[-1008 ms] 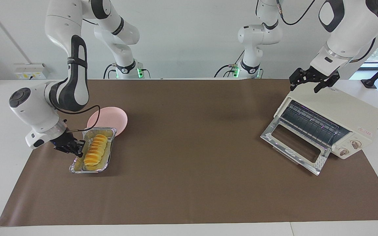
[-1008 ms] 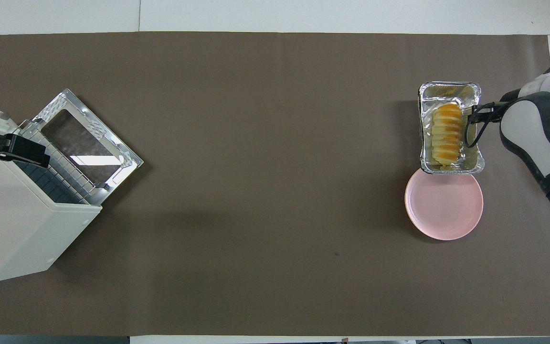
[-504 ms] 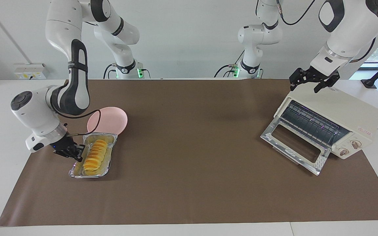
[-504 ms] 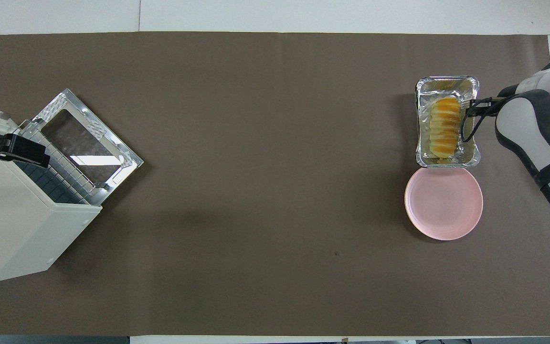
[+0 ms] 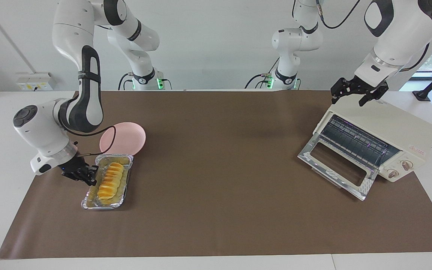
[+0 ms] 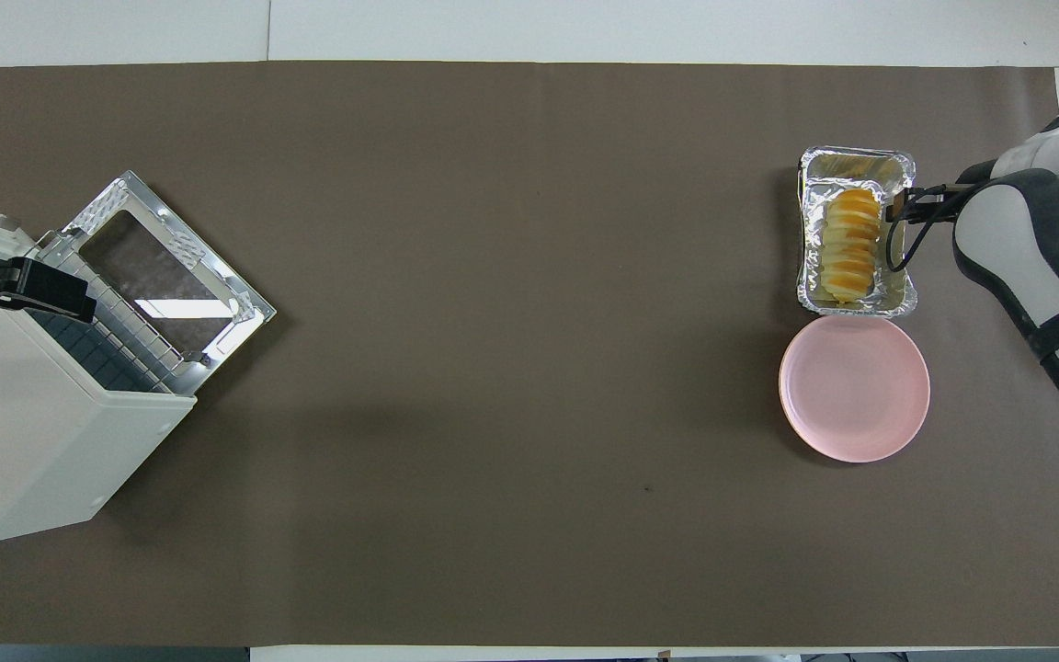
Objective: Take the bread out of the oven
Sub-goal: 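Grasp the bread slices in the tray with the right gripper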
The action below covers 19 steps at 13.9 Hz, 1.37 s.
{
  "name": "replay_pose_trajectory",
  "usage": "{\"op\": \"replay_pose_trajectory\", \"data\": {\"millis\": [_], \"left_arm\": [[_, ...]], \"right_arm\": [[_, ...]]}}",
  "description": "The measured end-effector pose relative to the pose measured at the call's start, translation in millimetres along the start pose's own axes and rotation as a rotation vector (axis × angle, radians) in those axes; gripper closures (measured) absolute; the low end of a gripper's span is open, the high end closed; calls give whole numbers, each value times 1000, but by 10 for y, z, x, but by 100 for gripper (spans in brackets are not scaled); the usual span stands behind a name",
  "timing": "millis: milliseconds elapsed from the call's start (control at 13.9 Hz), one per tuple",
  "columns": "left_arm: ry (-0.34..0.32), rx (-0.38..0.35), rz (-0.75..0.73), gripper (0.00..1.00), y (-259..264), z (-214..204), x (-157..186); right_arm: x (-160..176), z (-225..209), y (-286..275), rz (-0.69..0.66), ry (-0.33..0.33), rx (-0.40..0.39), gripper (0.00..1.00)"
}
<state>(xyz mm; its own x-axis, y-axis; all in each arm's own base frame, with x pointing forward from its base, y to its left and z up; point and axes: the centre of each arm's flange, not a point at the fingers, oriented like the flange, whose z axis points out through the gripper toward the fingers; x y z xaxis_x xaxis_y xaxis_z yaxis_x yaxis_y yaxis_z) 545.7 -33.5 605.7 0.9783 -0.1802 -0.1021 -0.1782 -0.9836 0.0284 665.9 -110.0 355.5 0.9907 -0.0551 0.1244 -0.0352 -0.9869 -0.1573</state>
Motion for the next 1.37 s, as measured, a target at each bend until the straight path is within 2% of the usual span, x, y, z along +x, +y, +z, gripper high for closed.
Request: {"op": "replay_pose_trajectory", "data": {"millis": [144,216,288,576,864,1296,1368], "left_arm": [[0,0,0,0,0,0,0],[0,0,0,0,0,0,0],[0,0,0,0,0,0,0],[0,0,0,0,-1,0,0],[0,0,0,0,-1,0,0],[0,0,0,0,-2,0,0],[0,0,0,0,-2,0,0]], "right_arm": [[52,-96,-55,-10,-4,5,29],[69,-101,-127,-21,-3,7,15],[79,-82,-242,-28,-6,9,6],[81,140,-751,-4,-23,4,5],[-24,426,-653,15,-41,-6,5],[-69,488,-593,24,-45,-10,6],[-76,497,-585,25,-46,-11,8]]}}
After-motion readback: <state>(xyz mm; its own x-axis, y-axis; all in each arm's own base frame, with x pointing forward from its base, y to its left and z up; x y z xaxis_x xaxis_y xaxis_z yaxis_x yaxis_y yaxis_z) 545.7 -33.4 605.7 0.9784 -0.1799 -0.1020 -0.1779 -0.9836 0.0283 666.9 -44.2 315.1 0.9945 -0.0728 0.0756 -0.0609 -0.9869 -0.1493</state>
